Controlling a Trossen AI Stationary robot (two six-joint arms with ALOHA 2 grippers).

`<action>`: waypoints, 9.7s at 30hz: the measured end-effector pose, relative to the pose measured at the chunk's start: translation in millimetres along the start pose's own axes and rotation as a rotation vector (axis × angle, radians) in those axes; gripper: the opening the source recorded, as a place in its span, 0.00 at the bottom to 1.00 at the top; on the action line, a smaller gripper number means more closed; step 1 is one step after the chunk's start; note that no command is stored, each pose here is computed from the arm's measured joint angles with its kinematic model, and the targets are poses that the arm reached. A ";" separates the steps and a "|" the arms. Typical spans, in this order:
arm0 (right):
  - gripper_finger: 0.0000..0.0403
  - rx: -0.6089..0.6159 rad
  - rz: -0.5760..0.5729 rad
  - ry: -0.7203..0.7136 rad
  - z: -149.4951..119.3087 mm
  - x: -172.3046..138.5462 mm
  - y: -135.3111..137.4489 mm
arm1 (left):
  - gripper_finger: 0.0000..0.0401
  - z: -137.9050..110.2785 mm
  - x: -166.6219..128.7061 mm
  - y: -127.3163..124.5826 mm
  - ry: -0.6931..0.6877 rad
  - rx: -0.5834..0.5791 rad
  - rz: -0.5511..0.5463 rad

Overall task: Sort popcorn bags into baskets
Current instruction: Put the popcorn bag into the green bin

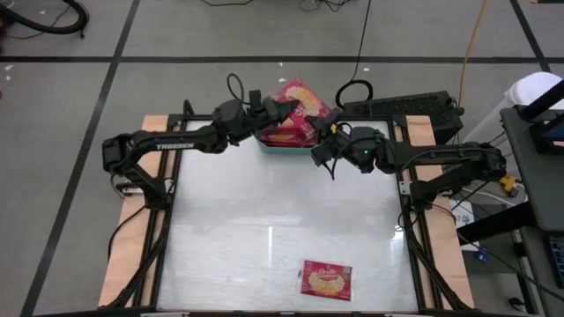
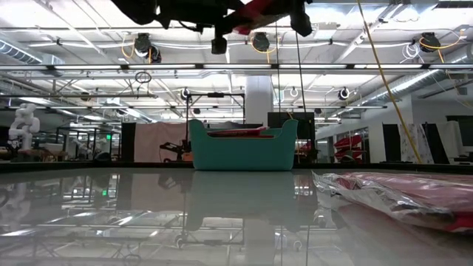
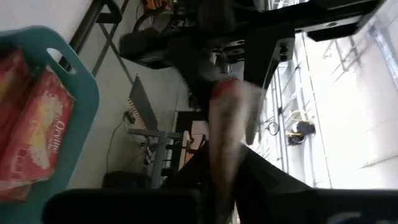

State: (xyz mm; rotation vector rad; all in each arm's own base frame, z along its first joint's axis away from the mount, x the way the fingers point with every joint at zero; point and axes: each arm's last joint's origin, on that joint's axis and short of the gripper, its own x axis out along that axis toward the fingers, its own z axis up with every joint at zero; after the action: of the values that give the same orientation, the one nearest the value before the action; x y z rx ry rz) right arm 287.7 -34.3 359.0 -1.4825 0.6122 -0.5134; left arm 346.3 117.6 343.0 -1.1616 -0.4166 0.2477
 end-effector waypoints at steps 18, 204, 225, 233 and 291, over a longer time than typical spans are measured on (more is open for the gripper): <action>0.34 1.114 0.764 -0.147 -17.8 -29.1 29.7 | 0.07 68.6 -1.7 22.7 0.128 0.174 -0.061; 0.49 1.921 0.925 0.247 -120.0 -107.0 -12.3 | 0.70 -294.3 -99.9 61.7 1.089 0.781 0.073; 0.49 1.968 0.994 0.297 -114.8 -100.2 34.7 | 0.68 -362.5 -101.0 112.1 1.080 0.935 -0.162; 0.49 2.018 1.018 0.289 -112.7 -95.6 45.4 | 0.46 -375.5 -95.3 124.7 1.059 0.922 -0.108; 0.49 2.149 0.633 0.120 -116.5 -87.8 21.2 | 0.00 107.2 -12.3 64.7 0.645 1.431 0.111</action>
State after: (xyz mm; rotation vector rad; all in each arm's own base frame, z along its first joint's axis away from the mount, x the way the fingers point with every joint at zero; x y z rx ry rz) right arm 143.9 -63.2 344.5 0.7640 0.2496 -0.4040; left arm 289.5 226.7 316.7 0.1888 0.4018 0.1817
